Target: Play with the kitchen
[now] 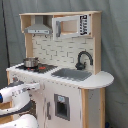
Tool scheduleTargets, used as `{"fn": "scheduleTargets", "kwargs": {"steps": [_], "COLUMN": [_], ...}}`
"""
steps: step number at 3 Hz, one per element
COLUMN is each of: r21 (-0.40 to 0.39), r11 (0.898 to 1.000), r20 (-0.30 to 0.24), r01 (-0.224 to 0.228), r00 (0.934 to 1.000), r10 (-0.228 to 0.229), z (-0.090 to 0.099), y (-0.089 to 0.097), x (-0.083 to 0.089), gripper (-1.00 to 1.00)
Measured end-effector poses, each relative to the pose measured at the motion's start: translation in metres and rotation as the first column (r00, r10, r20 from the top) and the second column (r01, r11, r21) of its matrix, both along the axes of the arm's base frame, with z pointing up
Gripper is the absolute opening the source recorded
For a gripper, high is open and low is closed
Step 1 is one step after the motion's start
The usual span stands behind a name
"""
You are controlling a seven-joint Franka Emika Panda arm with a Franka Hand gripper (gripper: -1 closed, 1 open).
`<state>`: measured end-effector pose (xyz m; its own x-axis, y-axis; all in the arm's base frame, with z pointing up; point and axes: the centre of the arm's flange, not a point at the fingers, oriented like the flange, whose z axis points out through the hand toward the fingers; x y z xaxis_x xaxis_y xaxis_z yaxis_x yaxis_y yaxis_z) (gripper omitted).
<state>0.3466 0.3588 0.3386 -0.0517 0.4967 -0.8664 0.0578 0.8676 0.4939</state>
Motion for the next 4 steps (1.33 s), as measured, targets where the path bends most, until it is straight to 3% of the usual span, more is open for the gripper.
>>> {"fn": "scheduleTargets", "kwargs": {"steps": [1, 2, 3, 4], "r21": [-0.118, -0.229, -0.326, -0.277], "r11": [0.993, 0.973, 0.945, 0.961], "r20": [0.002, -0.001, -0.005, -0.002], "r01": [-0.005, -0.011, -0.018, -0.018], "r00": [1.0, 0.9999, 0.9998, 0.9998], "r10": [0.005, 0.011, 0.017, 0.018], "z": [-0.0004, -0.0005, -0.0005, 0.0018], "y": [0.0001, 0.0002, 0.0, 0.0019], "x": [-0.0001, -0.0002, -0.0002, -0.0004], "gripper": [-1.0, -1.0, -1.0, -1.0]}}
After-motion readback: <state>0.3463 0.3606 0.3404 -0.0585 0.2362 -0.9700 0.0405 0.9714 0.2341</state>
